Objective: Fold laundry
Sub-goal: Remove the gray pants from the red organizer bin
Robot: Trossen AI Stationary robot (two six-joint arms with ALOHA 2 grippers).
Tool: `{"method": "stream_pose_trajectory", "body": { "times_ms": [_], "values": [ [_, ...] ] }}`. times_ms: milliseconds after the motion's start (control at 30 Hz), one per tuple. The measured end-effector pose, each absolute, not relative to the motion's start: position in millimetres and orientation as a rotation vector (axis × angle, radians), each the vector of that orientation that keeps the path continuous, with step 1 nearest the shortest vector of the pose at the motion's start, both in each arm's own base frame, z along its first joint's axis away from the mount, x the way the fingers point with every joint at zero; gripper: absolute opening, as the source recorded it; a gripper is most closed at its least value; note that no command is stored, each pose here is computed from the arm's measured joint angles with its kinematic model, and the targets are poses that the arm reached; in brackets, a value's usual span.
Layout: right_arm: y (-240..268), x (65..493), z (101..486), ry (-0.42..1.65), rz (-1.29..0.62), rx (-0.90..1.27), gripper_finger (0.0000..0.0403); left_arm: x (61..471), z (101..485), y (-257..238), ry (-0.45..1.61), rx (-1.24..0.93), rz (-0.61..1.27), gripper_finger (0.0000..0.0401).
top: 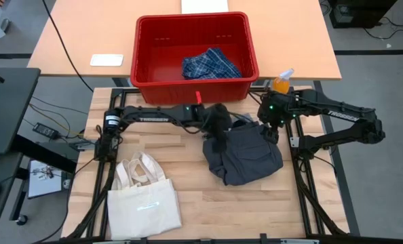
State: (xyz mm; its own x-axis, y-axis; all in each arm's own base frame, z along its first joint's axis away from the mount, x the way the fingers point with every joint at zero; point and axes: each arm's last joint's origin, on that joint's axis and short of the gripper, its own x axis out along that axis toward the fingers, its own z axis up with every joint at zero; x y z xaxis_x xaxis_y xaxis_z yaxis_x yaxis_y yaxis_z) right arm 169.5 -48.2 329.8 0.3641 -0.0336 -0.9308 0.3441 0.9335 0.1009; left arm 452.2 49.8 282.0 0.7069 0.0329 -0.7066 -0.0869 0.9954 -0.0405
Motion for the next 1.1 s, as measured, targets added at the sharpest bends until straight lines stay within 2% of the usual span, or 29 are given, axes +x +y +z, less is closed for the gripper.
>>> {"method": "stream_pose_trajectory", "body": {
  "times_ms": [133,333,467,600,800,933,1100],
  "values": [
    [-54.9,170.5,331.0,1.142,-0.272,0.306,0.0264,453.3,277.8,68.8,0.772,-0.135,0.092,0.0188],
    [-62.0,174.3,333.7,1.074,-0.293,0.299,0.0264,463.1,245.0,88.2,0.825,-0.22,0.074,0.0187],
    [-65.1,173.1,333.6,1.075,-0.317,0.299,0.0264,463.9,245.0,86.8,0.817,-0.213,-0.013,0.0175],
    [-68.4,172.3,333.8,1.072,-0.339,0.287,0.0264,462.5,243.4,85.2,0.838,-0.164,-0.04,0.0135],
    [-72.3,172.0,334.3,1.057,-0.355,0.291,0.0264,459.5,240.3,90.6,0.862,-0.178,-0.026,0.0019],
    [-74.1,171.8,334.6,1.05,-0.361,0.293,0.0264,456.3,245.3,98.8,0.848,-0.247,0.001,0.0012],
    [-74.1,171.1,334.3,1.057,-0.364,0.301,0.0264,439.6,286.7,100.0,0.768,-0.279,-0.041,0.0005]
  ]
}}
